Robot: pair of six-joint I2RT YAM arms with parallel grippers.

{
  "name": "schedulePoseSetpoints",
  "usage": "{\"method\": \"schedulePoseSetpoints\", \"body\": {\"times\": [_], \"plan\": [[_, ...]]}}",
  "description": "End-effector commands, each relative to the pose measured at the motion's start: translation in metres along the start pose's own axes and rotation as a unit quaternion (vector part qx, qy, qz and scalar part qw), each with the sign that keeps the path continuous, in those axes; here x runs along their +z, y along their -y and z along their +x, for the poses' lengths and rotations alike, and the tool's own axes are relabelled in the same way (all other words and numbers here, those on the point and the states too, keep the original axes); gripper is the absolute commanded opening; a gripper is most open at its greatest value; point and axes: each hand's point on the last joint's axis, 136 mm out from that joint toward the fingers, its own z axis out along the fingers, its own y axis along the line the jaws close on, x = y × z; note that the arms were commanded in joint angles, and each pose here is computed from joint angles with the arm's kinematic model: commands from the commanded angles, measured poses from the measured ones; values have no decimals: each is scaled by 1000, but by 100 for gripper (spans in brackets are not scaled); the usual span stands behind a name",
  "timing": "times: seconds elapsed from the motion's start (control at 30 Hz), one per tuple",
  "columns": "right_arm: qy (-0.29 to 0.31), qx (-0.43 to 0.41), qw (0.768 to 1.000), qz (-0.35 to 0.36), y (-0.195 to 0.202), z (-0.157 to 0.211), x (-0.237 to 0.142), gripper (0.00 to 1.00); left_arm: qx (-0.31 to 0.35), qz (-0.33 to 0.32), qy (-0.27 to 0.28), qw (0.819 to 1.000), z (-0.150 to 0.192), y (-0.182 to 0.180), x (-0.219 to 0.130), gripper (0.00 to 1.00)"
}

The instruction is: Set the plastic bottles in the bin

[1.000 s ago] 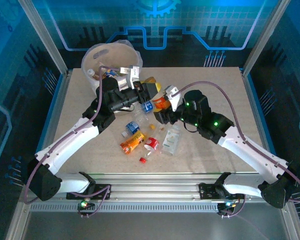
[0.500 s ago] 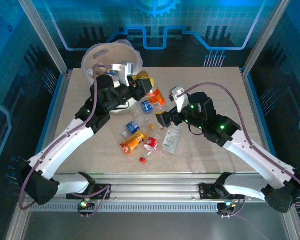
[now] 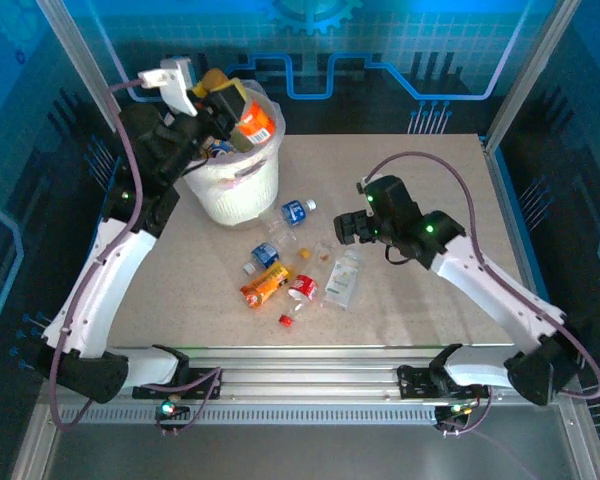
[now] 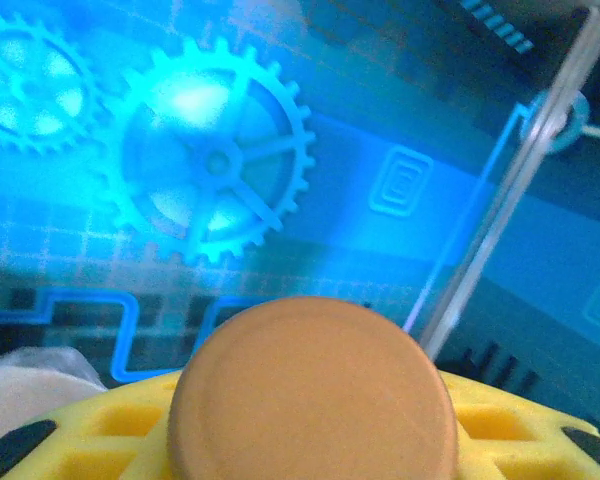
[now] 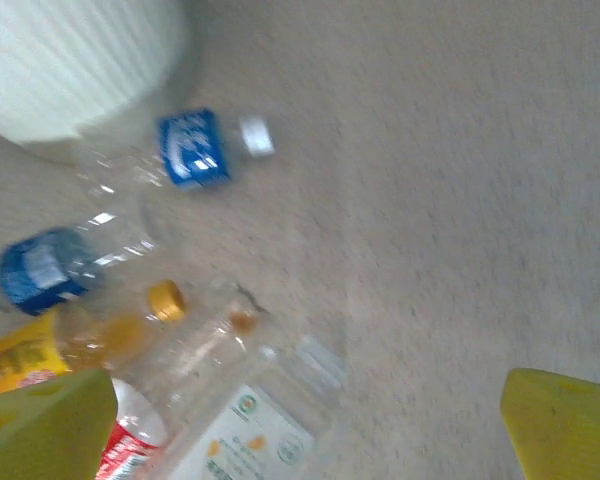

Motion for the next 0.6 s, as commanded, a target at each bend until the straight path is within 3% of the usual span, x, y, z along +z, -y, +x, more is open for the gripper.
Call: {"method": "schedulePoseSetpoints", "body": {"times": [0.0,0.23,0.57], "plan": [[-92,74,992,44,25,31,13,100,33,-61,17,997,-17,-31,13,26],[-148,134,979,33,22,54,35,100,67,-129,3,989,-21,-80,44,26],[-216,193,956,50,14,99,45,100,77,-174,-55,980,23,-141,92,27]]}}
